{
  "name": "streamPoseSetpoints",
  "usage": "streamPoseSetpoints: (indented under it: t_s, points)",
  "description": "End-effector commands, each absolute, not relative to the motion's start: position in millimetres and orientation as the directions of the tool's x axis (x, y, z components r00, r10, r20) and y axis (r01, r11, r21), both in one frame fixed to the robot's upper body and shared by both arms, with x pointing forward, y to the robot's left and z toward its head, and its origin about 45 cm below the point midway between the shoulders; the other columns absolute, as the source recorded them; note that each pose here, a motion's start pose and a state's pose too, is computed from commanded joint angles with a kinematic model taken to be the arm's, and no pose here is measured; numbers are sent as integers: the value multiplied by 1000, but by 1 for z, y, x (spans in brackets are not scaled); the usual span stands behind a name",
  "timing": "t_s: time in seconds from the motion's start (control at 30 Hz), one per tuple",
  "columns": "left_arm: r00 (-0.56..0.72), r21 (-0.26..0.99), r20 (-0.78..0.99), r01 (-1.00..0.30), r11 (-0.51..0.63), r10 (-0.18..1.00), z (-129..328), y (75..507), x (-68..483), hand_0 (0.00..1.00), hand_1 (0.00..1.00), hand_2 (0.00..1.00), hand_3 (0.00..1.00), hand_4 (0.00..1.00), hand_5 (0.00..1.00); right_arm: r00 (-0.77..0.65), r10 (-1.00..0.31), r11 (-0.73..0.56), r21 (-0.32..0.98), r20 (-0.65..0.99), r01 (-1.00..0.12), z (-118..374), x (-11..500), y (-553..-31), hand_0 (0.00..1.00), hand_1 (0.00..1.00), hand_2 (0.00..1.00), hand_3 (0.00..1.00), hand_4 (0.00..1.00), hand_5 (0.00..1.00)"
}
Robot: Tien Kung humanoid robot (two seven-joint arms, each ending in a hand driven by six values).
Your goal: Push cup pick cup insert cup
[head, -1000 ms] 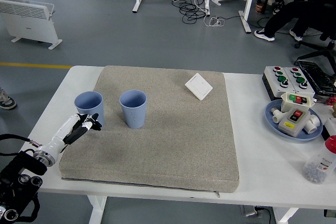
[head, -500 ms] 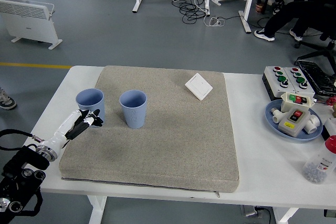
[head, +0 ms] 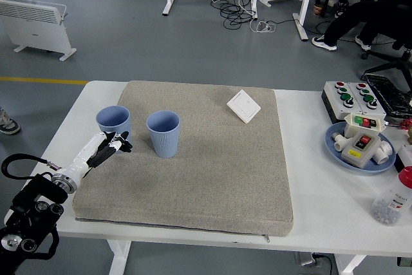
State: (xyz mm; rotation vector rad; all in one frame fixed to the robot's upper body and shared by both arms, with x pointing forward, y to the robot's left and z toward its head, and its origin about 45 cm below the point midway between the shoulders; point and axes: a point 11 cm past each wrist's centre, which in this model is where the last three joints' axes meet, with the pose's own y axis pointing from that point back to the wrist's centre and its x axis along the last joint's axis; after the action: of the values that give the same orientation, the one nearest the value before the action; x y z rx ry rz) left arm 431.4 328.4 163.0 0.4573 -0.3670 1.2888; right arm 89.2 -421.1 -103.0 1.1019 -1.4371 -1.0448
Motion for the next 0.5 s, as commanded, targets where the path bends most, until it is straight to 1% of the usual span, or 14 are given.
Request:
streamPoseSetpoints:
  t_s: [0.5]
  points:
    - [245,129,517,-969,209,820,160,325,440,764,610,518,466,594,998,-70,-976,211,972,205,-102,-103,86,-422,774,684,682,568,133,475]
